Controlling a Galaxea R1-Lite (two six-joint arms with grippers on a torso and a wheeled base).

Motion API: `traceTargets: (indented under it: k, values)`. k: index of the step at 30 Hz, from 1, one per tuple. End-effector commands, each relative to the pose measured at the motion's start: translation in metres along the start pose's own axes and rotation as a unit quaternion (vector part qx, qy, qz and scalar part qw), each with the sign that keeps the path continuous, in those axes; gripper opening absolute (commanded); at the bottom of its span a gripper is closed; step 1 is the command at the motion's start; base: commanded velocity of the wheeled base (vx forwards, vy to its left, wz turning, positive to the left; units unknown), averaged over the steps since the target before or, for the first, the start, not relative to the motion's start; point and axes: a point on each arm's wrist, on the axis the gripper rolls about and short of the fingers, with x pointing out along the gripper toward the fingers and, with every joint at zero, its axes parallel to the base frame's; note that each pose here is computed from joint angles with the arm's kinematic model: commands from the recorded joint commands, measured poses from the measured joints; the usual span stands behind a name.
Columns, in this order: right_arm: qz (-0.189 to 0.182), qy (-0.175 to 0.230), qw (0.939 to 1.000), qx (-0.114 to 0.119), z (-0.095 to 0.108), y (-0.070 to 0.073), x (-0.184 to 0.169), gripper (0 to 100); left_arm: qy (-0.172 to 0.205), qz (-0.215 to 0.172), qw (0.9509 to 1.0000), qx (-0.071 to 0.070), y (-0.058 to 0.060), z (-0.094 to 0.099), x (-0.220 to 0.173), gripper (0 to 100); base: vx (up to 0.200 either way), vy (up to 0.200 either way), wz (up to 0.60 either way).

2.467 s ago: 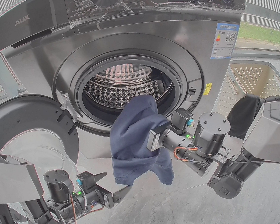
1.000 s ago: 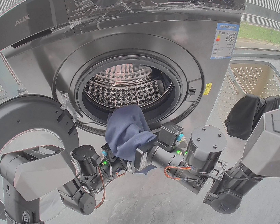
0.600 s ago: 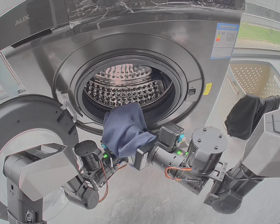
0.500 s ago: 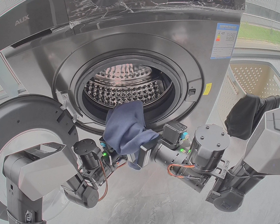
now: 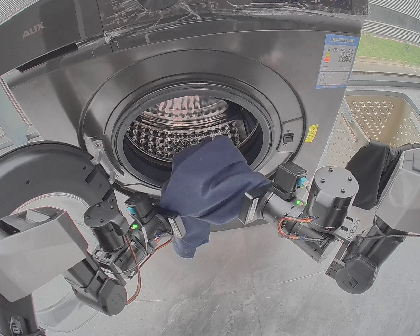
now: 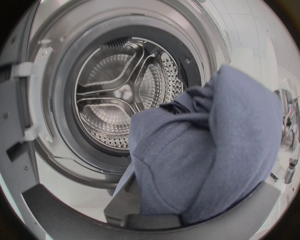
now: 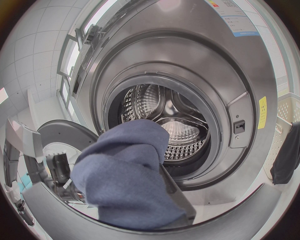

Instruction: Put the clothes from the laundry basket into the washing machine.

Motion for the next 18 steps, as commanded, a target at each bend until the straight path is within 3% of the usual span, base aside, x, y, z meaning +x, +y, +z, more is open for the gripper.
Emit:
traceTargets:
  k: [1,9,15,16,18]
  values:
    - [-0.010,0.021,0.9997,-0.005,-0.014,-0.007,-0.001,0,-0.029,0.002,0.9996,-0.004,-0.010,0.038,-0.024,0,0.000,0.000,0.00]
    - [-0.003,0.044,0.9990,-0.008,-0.036,-0.003,-0.001,0,-0.034,-0.018,0.9992,-0.014,-0.033,0.067,-0.069,0,0.000,0.000,0.00]
    - [0.005,0.052,0.9986,-0.009,-0.042,0.003,-0.002,0,-0.044,-0.017,0.9987,-0.018,-0.042,0.072,-0.071,0,0.000,0.000,0.00]
    - [0.007,0.051,0.9986,-0.008,-0.042,0.005,-0.003,100,-0.043,-0.015,0.9988,-0.019,-0.042,0.072,-0.070,0,0.000,0.000,0.00]
    - [0.012,0.046,0.9989,-0.006,-0.039,0.009,-0.003,100,-0.046,-0.015,0.9987,-0.019,-0.043,0.073,-0.070,0,0.000,0.000,0.00]
